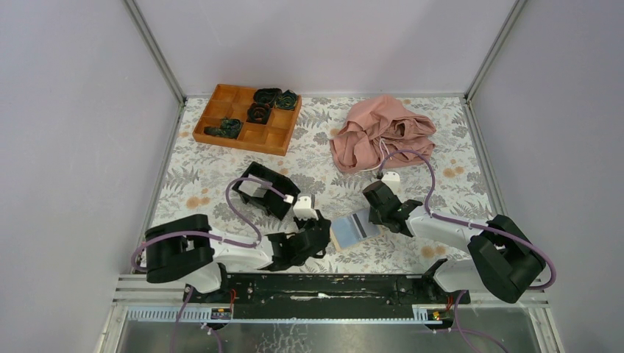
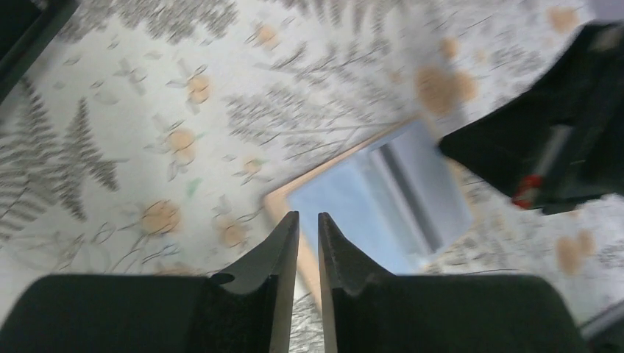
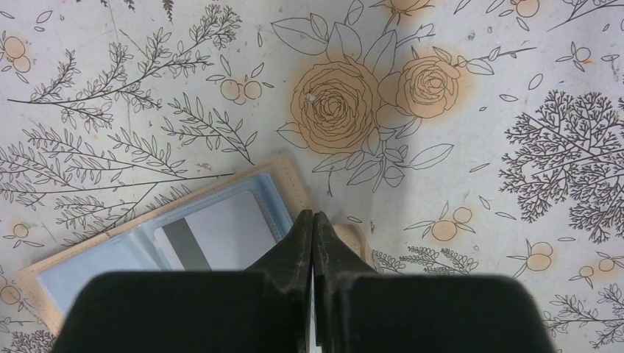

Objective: Put the credit cards into the card holder
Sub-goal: Insert the credit card into the card holder, then close the card holder at the center of the board.

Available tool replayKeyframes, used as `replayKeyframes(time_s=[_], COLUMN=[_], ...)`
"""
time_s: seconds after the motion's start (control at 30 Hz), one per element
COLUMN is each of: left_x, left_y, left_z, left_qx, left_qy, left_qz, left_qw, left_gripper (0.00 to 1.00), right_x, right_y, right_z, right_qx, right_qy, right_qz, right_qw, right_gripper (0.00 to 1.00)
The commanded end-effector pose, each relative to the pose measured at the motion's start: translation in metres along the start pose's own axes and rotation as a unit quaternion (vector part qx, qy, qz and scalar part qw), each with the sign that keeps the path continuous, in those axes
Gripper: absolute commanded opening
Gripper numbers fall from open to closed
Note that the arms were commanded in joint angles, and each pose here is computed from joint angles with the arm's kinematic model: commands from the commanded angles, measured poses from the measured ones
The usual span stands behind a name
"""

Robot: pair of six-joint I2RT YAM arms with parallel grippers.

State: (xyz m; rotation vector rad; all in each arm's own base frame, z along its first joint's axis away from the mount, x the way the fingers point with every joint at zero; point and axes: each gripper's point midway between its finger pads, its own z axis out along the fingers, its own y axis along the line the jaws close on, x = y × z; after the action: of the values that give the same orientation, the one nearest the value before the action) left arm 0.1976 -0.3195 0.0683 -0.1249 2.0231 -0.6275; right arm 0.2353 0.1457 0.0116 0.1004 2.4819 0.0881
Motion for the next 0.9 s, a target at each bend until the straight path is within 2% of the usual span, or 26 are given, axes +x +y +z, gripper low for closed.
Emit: replayKeyframes(time_s=[0.0,0.23,0.47,0.63,0.87], left_x=[0.023,0.027,0.044,0.051,0.059], left_y=[0.037,0.055,0.055,0.052,0.054], left_z=[-0.001,0.000,0.006,0.008,0.002], left_qx=[-0.061,-0.096,-0.102,-0.096,-0.092], left_qy=[0.020,0.019,0.050,0.071,0.099], left_qz=[0.010,0.030,0.068,0.055,0.015], left_qw=[0.998,0.995,0.991,0.991,0.991], left_gripper=[0.20,0.13,0.11,0.13,0.24], right_x=[0.014,0.013,0.014,0.016,0.018], right_y=[0.006,0.008,0.008,0.008,0.007], right_z=[0.001,0.002,0.002,0.003,0.004], right_qx=[-0.020,-0.022,-0.022,-0.023,-0.023], right_qy=[0.027,0.027,0.029,0.031,0.031], right_qz=[0.013,0.013,0.012,0.012,0.013], right_qw=[0.999,0.999,0.999,0.999,0.999], right_gripper=[0.00,0.00,0.00,0.00,0.00])
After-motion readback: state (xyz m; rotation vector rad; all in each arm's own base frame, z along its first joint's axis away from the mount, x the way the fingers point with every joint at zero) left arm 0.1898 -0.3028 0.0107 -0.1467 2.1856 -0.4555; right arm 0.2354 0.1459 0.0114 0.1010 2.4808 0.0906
